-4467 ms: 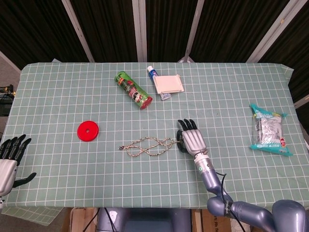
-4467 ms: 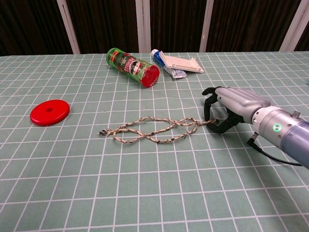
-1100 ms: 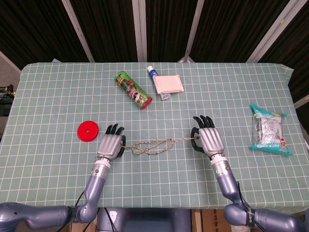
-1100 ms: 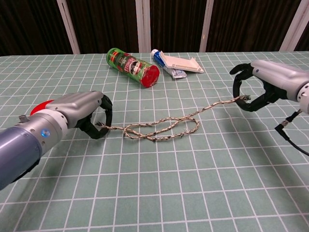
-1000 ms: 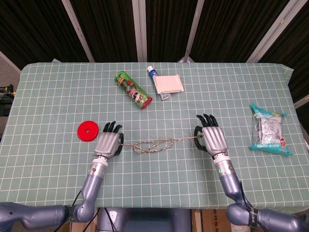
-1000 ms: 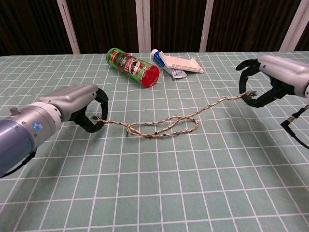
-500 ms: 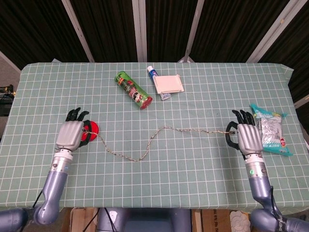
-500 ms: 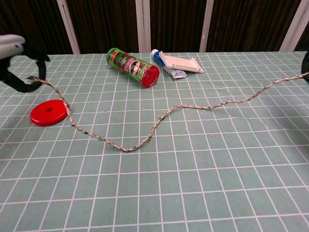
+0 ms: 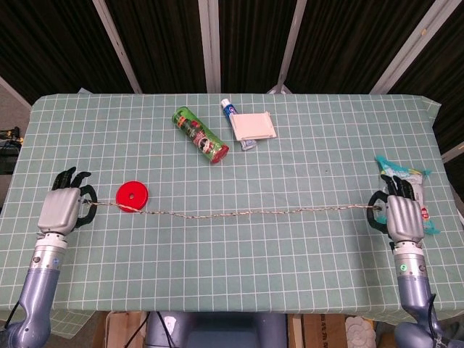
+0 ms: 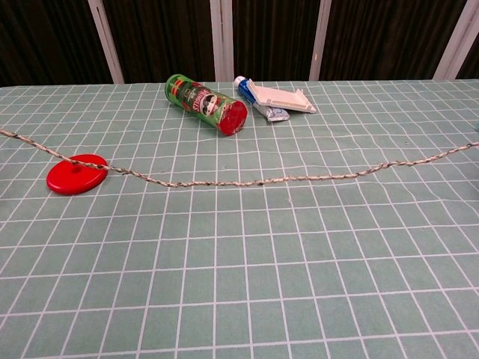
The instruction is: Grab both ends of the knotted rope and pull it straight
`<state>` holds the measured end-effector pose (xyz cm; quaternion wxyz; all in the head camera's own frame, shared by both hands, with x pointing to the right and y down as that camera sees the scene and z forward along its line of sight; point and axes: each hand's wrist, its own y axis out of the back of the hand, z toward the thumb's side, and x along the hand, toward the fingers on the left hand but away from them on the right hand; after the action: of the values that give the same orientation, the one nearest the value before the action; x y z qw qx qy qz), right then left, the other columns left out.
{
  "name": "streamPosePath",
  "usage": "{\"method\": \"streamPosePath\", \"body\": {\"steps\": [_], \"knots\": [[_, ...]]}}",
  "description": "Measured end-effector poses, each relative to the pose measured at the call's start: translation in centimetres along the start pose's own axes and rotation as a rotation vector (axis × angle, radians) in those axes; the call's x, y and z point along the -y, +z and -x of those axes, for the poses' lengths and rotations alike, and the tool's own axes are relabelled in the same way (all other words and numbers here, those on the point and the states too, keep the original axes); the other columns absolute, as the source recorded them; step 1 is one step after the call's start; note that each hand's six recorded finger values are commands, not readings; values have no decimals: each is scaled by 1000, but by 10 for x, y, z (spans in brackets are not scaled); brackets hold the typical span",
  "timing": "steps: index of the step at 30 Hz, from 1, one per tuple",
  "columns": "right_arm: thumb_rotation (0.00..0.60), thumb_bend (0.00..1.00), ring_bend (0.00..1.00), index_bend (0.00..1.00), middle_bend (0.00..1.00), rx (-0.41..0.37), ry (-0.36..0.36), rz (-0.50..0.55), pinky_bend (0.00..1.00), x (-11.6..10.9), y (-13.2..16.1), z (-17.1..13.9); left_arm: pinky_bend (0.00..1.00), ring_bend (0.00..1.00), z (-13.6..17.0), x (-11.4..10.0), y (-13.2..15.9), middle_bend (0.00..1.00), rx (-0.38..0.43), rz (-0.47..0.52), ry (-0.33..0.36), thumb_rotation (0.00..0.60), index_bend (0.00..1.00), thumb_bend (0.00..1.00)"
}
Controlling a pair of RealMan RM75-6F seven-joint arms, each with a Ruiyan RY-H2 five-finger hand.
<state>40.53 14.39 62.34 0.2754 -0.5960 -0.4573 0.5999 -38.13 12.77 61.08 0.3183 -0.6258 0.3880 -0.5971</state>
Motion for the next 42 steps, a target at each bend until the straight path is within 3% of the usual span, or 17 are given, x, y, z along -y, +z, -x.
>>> {"method": "streamPosePath", "body": {"steps": [22, 25, 30, 34, 42], "knots": [[600, 512, 0, 614, 147, 88, 50, -90, 0, 23, -43, 8, 0, 0, 1, 60, 1, 147, 5, -78, -95, 600, 597, 557], [600, 513, 0, 511, 129, 85, 59, -111, 0, 26, -44, 8, 0, 0, 2, 69, 2, 108, 4, -85, -112, 600, 557, 486], [600, 507, 0, 34, 0, 76, 99, -155, 0, 34, -46, 6, 0, 0, 4, 77, 1, 18, 4, -118, -144, 600, 406, 280], [600, 413, 0, 0, 0, 85, 121, -182, 0, 36, -48, 5, 0, 0, 6, 74, -6, 0, -7, -134, -147, 600, 312, 181], [600, 392, 0, 0, 0, 124, 104, -166, 0, 23, -50, -5, 0, 0, 19, 52, -24, 0, -40, -77, -109, 600, 202, 129]]}}
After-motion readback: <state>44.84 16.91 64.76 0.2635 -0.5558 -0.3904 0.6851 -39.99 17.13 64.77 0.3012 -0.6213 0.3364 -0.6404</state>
